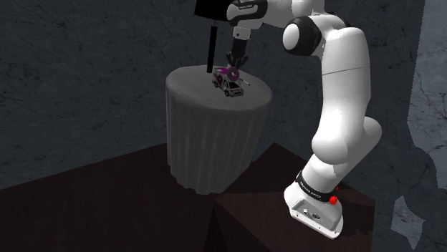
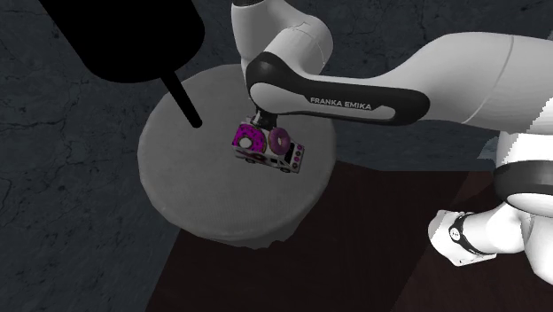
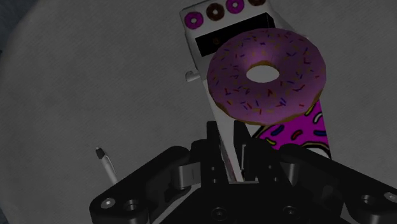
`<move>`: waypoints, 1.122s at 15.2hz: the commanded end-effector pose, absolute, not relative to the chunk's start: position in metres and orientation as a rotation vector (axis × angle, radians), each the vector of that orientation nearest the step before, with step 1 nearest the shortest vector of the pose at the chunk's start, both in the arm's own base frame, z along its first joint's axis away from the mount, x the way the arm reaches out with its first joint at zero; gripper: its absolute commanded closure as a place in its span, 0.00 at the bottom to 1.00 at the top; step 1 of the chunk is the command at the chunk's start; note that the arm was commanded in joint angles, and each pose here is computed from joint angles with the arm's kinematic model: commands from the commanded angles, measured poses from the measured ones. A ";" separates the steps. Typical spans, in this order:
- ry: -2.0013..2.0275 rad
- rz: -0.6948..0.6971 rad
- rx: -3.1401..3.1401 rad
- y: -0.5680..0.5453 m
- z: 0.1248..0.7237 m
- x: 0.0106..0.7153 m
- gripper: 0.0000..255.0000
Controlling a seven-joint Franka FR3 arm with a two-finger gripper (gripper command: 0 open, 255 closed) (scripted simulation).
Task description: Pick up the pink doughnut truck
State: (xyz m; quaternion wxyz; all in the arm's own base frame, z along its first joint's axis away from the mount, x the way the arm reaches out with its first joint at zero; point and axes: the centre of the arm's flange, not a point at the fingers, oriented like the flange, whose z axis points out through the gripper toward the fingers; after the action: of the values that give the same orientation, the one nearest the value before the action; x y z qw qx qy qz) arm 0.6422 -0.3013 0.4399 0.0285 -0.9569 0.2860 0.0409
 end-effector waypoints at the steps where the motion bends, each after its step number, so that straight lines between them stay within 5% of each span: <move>1: 0.882 0.127 -2.953 -0.301 0.440 0.642 1.00; 17: 0.882 0.127 -2.953 -0.301 0.508 0.642 1.00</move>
State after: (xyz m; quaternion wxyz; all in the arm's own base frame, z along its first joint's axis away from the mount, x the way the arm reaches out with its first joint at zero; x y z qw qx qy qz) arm 0.6419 -0.3010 0.5020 0.0287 -0.9569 0.2859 0.0421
